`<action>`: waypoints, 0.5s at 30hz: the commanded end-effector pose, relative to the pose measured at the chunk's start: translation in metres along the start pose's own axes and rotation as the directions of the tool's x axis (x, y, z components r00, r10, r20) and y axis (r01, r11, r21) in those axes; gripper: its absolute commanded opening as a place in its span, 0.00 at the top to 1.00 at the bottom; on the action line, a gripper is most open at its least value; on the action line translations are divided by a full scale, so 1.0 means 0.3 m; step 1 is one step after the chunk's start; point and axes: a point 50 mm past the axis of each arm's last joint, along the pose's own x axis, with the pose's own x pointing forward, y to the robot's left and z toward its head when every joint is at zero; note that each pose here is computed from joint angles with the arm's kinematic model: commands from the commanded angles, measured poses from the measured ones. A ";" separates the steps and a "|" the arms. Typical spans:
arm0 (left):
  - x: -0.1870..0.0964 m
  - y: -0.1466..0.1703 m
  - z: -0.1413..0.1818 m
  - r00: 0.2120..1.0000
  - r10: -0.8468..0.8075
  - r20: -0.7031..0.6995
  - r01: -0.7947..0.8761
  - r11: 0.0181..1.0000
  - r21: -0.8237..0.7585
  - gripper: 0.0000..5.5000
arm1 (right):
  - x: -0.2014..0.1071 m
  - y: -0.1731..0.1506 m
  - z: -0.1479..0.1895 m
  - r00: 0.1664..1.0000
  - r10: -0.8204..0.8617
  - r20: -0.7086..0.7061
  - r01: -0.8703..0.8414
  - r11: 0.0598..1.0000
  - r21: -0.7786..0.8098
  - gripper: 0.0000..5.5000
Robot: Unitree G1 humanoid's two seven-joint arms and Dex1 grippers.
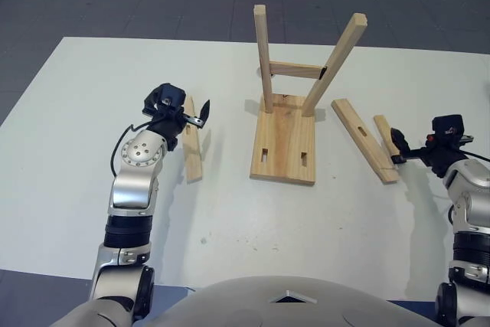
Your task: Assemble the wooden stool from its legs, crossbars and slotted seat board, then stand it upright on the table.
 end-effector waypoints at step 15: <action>0.002 -0.068 -0.036 0.996 -0.070 -0.047 0.070 0.998 -0.003 0.02 | -0.003 0.050 -0.071 0.975 0.159 -0.154 -0.136 0.979 0.151 0.44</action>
